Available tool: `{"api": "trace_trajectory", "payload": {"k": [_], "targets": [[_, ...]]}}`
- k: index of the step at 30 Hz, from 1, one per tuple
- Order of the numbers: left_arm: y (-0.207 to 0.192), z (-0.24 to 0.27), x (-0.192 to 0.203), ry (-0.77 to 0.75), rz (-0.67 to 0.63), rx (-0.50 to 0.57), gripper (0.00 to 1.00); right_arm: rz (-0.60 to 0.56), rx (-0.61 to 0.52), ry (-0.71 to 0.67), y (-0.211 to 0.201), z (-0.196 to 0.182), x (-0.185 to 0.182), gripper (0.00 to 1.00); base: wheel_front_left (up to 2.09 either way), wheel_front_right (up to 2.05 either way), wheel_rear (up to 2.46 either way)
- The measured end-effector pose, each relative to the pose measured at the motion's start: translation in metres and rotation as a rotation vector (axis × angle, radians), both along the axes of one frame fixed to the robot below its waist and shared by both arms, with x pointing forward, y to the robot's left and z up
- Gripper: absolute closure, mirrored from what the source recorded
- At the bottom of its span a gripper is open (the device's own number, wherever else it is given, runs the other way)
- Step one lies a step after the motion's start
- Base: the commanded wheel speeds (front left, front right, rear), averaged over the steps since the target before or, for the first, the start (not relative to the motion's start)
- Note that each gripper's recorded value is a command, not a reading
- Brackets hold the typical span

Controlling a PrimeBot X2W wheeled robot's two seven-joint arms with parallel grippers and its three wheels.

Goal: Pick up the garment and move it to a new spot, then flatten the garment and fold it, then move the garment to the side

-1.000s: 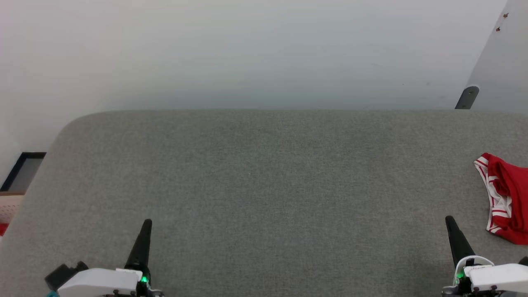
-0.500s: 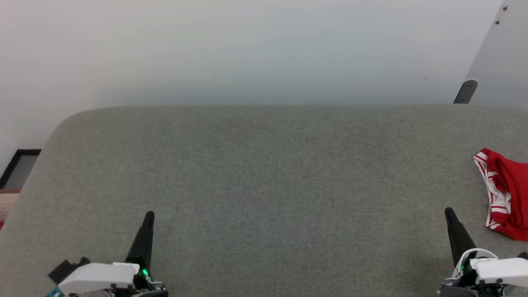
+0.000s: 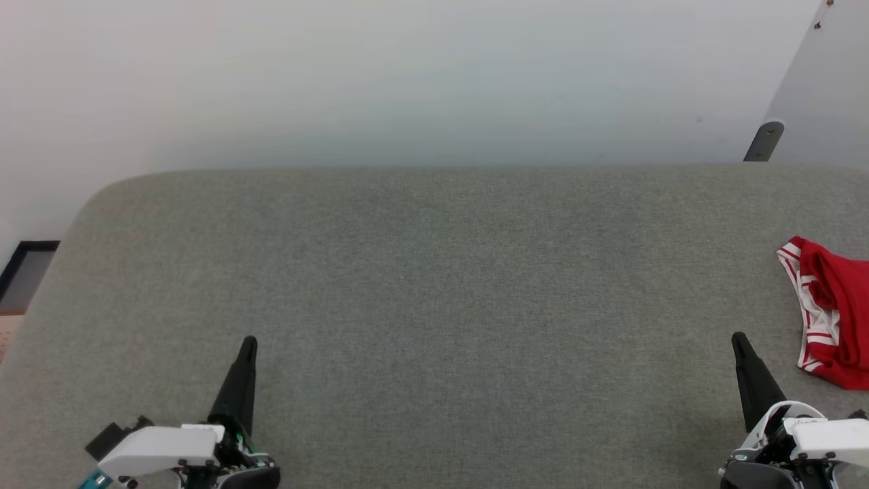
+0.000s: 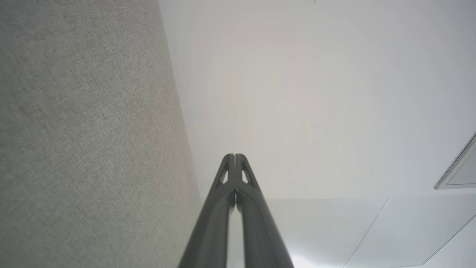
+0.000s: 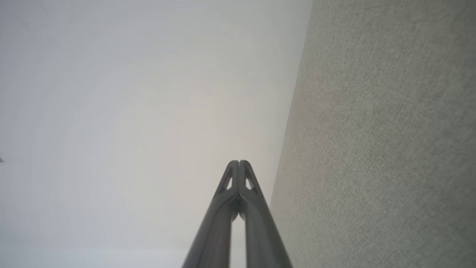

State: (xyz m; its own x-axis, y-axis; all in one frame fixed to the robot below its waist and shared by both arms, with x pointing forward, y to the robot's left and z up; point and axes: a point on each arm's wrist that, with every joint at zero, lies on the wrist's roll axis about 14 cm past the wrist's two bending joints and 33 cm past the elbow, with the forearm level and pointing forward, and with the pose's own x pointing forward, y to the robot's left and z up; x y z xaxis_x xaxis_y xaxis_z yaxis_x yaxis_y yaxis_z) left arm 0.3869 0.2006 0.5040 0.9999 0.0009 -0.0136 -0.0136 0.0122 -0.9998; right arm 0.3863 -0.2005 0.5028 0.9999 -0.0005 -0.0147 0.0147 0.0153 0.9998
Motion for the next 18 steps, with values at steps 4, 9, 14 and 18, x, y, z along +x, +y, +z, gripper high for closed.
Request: {"api": "trace_trajectory", "payload": {"k": [4, 9, 14, 18], "targets": [[-0.0012, 0.0001, 0.0011, -0.002, -0.001, -0.017, 1.00, 0.001, 0.015, -0.009, -0.0001, 0.0028, 0.0023, 1.00, 0.00, 0.00, 0.00], [-0.0011, 0.0002, 0.0011, -0.003, -0.001, -0.017, 1.00, 0.000, 0.015, -0.010, -0.0001, 0.0031, 0.0024, 1.00, 0.00, 0.00, 0.00], [-0.0012, 0.0002, 0.0011, -0.003, -0.001, -0.017, 1.00, 0.000, 0.015, -0.010, -0.0001, 0.0031, 0.0023, 1.00, 0.00, 0.00, 0.00], [-0.0012, 0.0003, 0.0011, -0.003, -0.001, -0.017, 1.00, 0.000, 0.015, -0.010, -0.0001, 0.0031, 0.0024, 1.00, 0.00, 0.00, 0.00]]}}
